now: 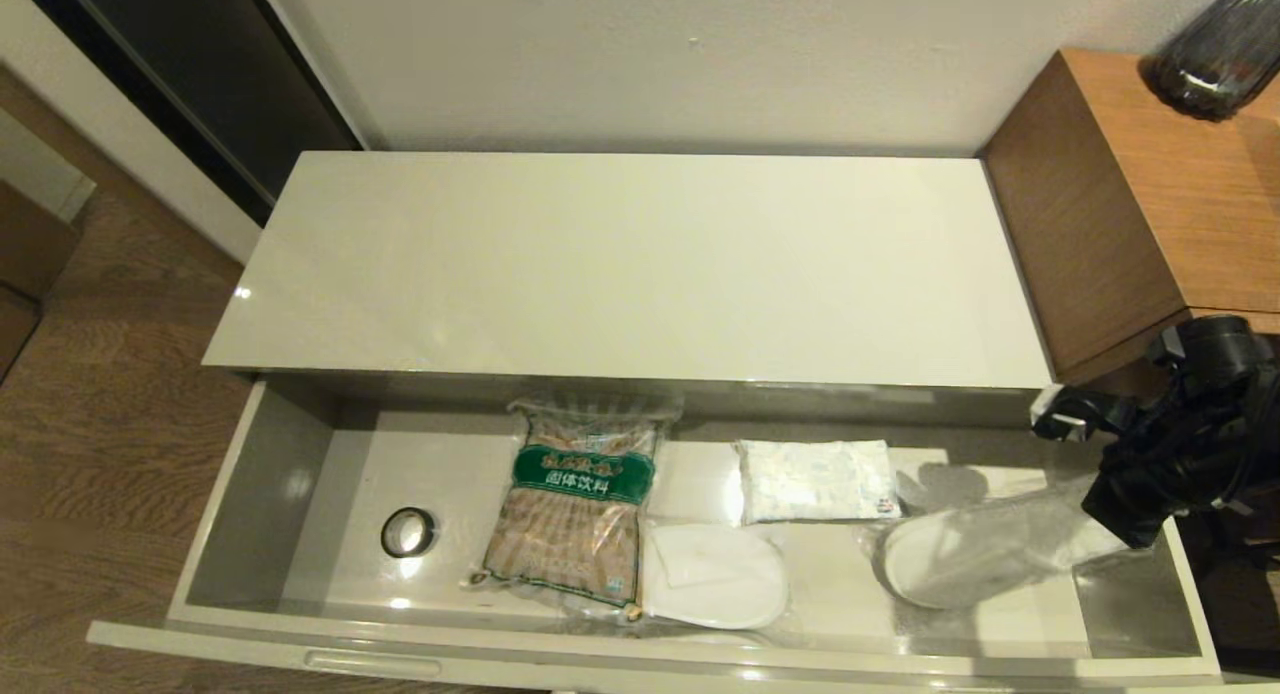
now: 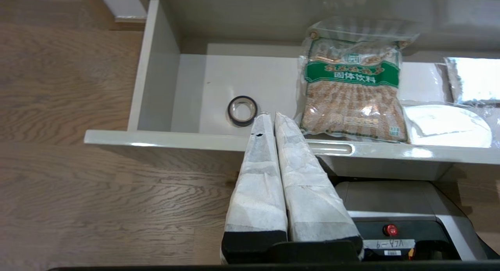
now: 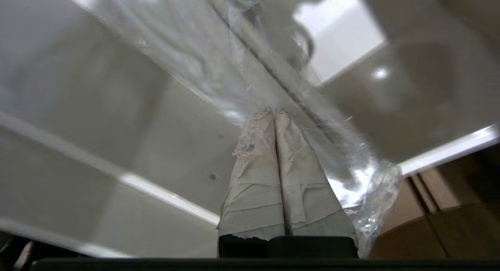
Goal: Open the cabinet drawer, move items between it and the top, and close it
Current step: Take out the disposable slippers from the drawer
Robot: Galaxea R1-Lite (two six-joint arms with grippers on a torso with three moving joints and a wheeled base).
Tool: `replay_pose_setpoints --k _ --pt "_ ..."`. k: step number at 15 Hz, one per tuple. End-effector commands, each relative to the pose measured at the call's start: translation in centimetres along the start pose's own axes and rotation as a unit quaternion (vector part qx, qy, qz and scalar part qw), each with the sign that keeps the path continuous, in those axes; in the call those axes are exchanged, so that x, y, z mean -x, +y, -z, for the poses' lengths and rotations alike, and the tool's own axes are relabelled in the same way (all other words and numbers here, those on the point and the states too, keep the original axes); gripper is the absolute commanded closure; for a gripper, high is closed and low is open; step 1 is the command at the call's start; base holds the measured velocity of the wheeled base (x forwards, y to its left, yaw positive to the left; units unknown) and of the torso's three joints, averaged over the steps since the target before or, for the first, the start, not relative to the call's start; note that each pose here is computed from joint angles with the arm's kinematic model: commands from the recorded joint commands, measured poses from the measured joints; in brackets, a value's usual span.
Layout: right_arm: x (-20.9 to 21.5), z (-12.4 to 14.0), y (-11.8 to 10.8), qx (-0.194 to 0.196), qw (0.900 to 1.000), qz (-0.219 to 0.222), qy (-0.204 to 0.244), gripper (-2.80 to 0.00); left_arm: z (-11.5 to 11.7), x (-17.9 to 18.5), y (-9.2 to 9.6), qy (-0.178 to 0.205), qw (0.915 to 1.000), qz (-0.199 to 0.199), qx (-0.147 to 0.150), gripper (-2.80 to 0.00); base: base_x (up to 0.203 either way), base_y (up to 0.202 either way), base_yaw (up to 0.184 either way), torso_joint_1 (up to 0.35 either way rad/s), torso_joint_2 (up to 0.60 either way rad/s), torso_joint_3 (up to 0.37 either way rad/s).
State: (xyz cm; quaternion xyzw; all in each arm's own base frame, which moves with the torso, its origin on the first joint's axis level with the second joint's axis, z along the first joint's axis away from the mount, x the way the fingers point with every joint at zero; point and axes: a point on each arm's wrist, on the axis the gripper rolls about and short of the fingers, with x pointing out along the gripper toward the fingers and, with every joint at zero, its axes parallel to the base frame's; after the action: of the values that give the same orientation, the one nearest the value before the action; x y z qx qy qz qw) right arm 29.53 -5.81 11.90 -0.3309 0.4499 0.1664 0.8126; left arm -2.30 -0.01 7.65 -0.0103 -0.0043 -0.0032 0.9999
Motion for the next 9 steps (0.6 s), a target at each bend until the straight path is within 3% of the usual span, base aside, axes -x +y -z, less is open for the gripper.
replay_pose_setpoints --k 1,9 --pt "1.2 0.6 0.7 0.001 1.0 0.0 0.002 0.0 0.0 0.0 0.0 0.001 1.0 0.0 0.0 0.0 0.0 0.0 0.0 0.0 0.0 0.0" --pt "4.9 1.9 3.2 0.008 1.0 0.018 -0.012 0.0 0.0 0.0 0.0 0.001 1.0 0.0 0.0 0.0 0.0 0.0 0.0 0.0 0.0 0.0"
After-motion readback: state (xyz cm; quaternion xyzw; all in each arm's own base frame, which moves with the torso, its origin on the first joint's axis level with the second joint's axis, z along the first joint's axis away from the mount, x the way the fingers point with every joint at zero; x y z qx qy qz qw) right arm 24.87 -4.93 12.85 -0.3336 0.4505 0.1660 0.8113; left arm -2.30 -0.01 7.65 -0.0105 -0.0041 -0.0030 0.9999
